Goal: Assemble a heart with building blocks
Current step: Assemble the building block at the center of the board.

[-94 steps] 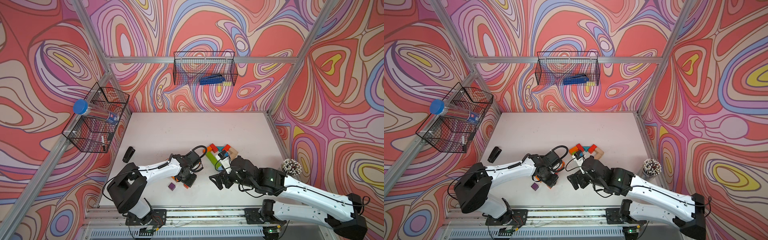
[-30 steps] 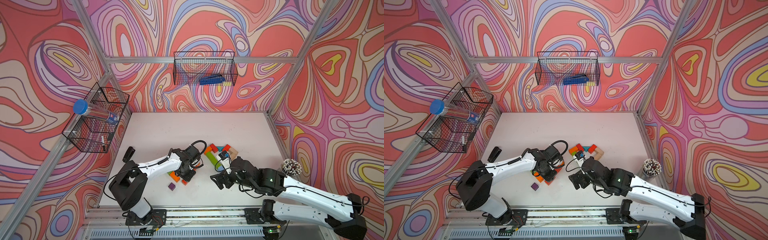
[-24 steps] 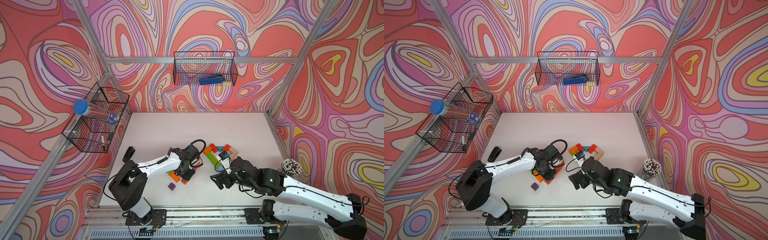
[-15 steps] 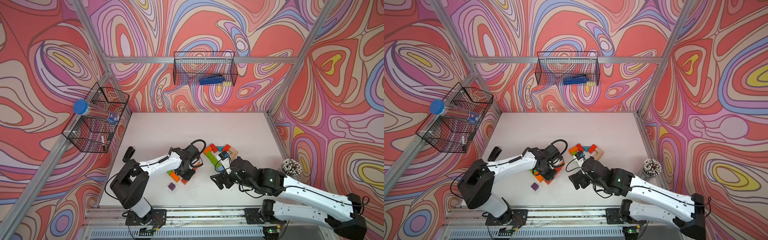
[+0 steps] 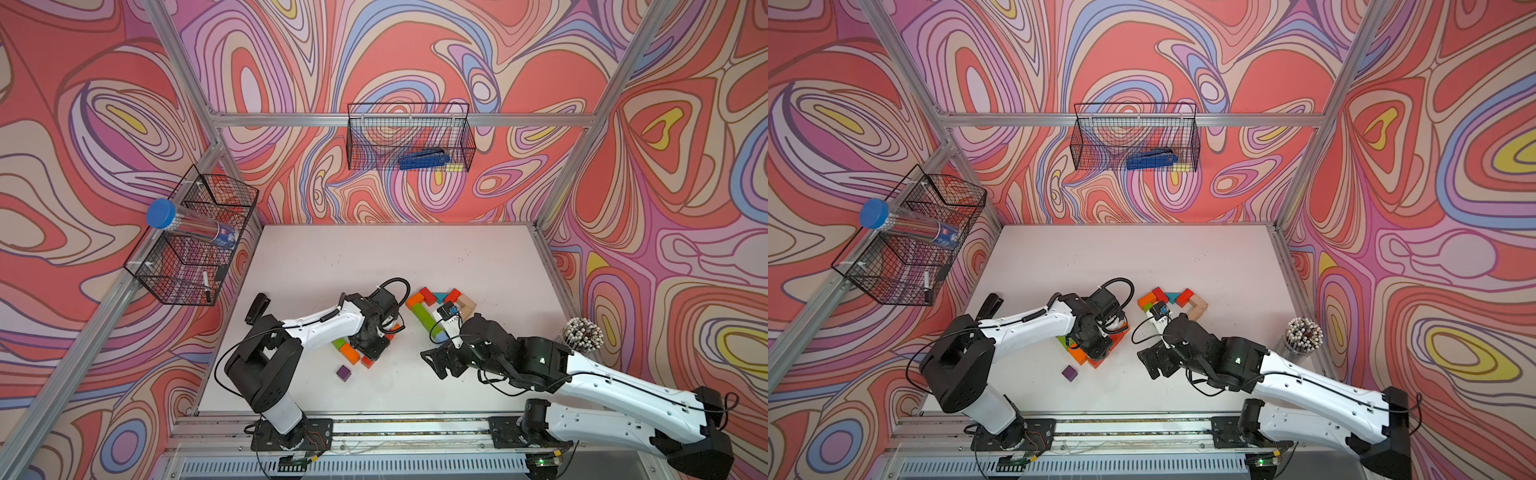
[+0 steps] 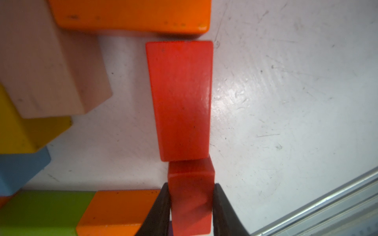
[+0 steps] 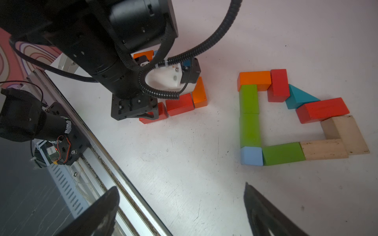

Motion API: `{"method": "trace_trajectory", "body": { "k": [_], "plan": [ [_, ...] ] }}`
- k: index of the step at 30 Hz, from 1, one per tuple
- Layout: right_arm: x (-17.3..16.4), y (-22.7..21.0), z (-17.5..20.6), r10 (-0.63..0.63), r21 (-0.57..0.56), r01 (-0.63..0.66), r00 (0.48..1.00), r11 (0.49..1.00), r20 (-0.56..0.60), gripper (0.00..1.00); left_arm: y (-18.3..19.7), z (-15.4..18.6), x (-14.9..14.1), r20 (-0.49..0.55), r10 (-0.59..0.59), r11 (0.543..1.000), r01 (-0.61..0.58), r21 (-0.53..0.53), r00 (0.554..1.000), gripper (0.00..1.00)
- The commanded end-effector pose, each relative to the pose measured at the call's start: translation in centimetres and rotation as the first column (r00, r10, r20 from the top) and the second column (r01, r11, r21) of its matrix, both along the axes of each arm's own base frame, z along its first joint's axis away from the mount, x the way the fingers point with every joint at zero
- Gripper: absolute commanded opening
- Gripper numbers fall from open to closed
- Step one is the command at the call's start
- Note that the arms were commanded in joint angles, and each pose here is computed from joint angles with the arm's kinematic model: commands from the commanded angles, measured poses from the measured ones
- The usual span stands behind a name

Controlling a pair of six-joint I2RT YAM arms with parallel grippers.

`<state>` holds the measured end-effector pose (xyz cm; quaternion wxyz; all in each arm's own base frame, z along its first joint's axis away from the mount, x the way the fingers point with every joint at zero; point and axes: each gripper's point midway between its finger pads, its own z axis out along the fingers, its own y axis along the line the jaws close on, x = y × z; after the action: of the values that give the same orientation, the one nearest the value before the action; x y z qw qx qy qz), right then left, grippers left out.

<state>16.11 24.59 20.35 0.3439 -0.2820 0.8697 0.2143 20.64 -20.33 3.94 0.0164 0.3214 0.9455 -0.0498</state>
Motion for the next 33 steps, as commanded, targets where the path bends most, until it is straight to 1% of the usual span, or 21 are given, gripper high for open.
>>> {"method": "trace_trajectory", "body": {
  "k": [1,24,33],
  "plan": [
    [0.11,-0.44,-0.30,-0.012,-0.013,0.012,1.000,1.000,0.004,0.96,-0.26,0.23,0.34,-0.007,-0.013,1.000,0.013,-0.009,1.000,0.31],
    [0.15,-0.49,-0.42,-0.015,-0.019,0.015,1.000,1.000,0.003,0.96,-0.56,0.21,1.10,0.000,-0.010,1.000,0.010,-0.024,1.000,0.33],
    [0.15,-0.52,-0.47,-0.017,-0.020,0.017,1.000,1.000,0.002,0.96,-0.49,-0.04,0.99,-0.009,-0.011,1.000,0.011,-0.018,1.000,0.34]
  ]
}}
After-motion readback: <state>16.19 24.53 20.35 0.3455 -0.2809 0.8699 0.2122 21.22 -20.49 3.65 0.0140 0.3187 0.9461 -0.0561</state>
